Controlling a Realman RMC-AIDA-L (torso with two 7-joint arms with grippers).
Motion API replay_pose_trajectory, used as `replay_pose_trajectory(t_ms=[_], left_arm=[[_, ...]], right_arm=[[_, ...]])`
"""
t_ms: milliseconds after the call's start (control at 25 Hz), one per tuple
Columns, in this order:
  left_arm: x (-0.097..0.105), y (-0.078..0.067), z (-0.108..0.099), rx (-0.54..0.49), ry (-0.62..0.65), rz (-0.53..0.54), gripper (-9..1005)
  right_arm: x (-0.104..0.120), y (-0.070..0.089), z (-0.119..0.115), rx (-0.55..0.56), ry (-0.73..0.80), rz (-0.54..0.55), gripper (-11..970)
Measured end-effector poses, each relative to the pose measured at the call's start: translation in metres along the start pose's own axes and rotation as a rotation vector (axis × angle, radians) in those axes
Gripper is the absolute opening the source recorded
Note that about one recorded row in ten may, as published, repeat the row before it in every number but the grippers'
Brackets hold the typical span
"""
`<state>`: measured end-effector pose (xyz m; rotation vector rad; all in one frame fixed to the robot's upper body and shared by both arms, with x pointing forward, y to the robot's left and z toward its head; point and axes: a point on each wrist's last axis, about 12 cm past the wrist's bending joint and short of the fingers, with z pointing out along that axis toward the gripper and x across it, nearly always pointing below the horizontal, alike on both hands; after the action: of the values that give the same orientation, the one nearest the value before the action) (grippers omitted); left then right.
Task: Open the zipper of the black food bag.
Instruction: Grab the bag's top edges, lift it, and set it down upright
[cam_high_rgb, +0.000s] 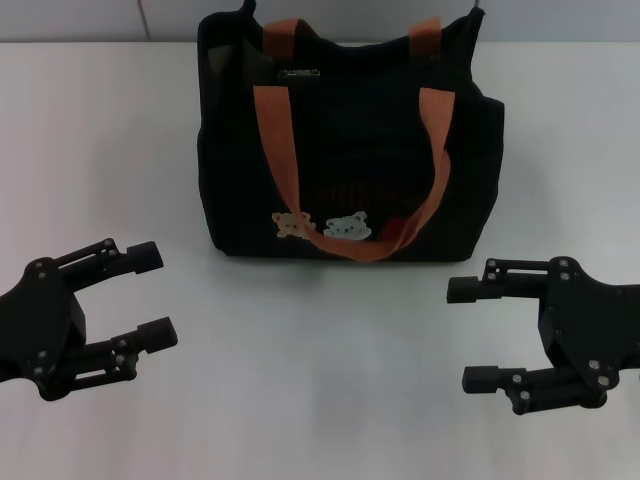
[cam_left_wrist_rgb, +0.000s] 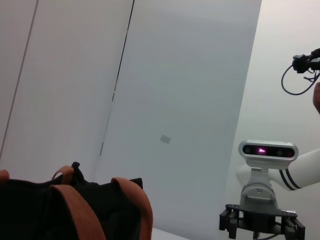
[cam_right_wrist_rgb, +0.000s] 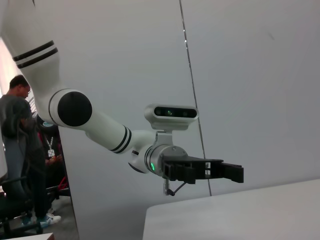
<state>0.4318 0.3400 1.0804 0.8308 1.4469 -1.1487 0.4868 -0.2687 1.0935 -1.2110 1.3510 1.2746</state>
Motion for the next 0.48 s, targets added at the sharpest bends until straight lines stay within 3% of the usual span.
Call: replay_pose_trajectory(t_ms=[480], left_arm=[[0.0018,0.0007,0.0027,-0.008,0.000,-0.006,800]], right_arm=[[0.0006,0.0009,0.0002,0.006,-0.010,0.009,775]])
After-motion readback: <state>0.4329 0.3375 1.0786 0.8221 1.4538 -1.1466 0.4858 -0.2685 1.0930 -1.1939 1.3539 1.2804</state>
